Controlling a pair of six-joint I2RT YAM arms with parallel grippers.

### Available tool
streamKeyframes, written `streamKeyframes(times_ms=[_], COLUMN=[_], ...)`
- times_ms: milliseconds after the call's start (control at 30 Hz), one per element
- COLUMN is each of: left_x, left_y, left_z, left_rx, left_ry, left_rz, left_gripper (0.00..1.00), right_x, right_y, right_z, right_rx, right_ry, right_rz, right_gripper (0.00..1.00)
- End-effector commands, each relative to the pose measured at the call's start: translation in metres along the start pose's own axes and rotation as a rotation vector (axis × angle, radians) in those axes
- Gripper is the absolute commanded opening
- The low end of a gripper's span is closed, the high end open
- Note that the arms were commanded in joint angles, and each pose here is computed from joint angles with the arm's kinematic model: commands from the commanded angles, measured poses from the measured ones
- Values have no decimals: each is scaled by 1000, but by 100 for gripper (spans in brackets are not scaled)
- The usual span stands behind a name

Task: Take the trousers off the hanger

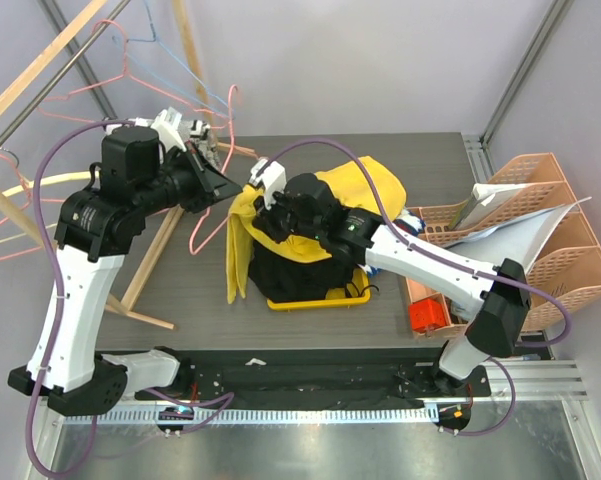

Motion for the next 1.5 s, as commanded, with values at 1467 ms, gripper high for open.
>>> streamKeyframes(times_ms=[1467], left_x=[10], left_y=[-79], left_z=[-23], left_rx=[-151], left_ry=[176], left_rz=[-260], left_gripper=[0], right_x=[84], right_y=[-123], right_z=[-87], right_rx=[-571], right_ry=[900], right_rz=[-645], right_gripper=[1])
Point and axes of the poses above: each gripper's point midway between its finger pads, its own y axis out along the fingers, its own z axis along the line the jaws close on, x = y × z, the point moved 9 cm from there along -y, back along the fingers, and after that the axes turned 6 degrees about y, right-handed, at the moved point
